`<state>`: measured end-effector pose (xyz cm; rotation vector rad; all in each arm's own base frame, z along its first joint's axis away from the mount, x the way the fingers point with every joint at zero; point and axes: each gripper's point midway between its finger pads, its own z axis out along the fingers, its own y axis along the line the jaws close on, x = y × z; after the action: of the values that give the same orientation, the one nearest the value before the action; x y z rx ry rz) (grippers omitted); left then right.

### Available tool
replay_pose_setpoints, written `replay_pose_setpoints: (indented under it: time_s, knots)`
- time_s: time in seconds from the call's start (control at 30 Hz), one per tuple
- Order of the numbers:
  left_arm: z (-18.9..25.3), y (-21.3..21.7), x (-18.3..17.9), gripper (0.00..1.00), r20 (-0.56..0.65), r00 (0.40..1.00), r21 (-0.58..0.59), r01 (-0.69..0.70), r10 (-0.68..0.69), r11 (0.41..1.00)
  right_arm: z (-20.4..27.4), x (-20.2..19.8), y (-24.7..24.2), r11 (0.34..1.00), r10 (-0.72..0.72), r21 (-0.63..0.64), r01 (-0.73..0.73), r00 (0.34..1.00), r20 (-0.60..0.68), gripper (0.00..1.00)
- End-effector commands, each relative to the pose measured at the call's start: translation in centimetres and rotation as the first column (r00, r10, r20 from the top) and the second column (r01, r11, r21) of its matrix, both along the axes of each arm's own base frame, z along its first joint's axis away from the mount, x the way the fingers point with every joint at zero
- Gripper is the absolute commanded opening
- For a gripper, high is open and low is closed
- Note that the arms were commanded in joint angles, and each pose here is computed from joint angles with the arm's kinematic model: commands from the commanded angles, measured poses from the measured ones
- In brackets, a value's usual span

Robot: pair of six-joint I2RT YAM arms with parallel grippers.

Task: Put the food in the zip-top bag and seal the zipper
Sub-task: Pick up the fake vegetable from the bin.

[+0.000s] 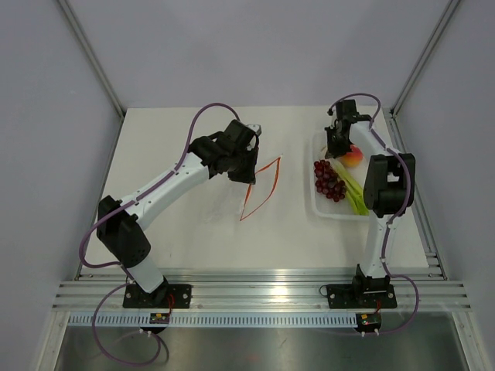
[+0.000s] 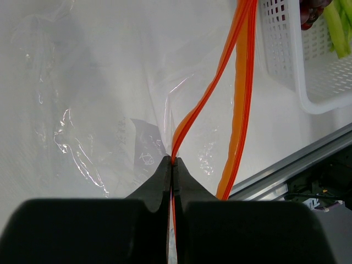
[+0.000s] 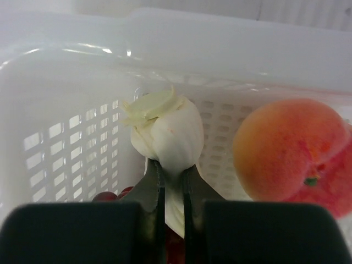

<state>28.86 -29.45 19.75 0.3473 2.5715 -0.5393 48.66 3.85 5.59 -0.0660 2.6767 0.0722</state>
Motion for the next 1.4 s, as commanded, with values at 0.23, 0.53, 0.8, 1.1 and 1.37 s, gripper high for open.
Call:
replay_pose_setpoints:
  time_s: [0.23, 0.53, 0.8, 1.1, 1.37]
  knots:
    - [2.4, -0.6, 0.5, 0.0, 0.066, 0.998, -0.048, 0.008, -0.005, 0.999, 12.6, -0.6, -2.2, 0.989, -0.13, -0.03, 0.144, 0.951, 0.28, 0.0]
    - [2.6, -0.6, 0.4, 0.0, 0.07, 0.998, -0.051, 0.015, -0.011, 0.999, 14.9, -3.8, -4.2, 0.914, -0.395, 0.027, 0.404, 0.873, 0.286, 0.0]
    - [2.5, -0.4, 0.5, 0.0, 0.076, 0.997, -0.038, 0.017, -0.014, 0.999, 11.9, -1.1, -7.1, 0.767, -0.64, 0.254, 0.589, 0.724, 0.255, 0.01]
    - [2.4, -0.1, 0.9, 0.0, 0.088, 0.996, -0.011, 0.02, -0.019, 1.0, 8.8, 0.3, -8.6, 0.705, -0.707, 0.302, 0.642, 0.666, 0.238, 0.49]
    - [2.6, -0.2, 0.6, 0.0, 0.087, 0.996, -0.026, 0.025, -0.023, 0.999, 8.2, -0.1, -9.0, 0.751, -0.661, 0.232, 0.619, 0.711, 0.241, 0.65]
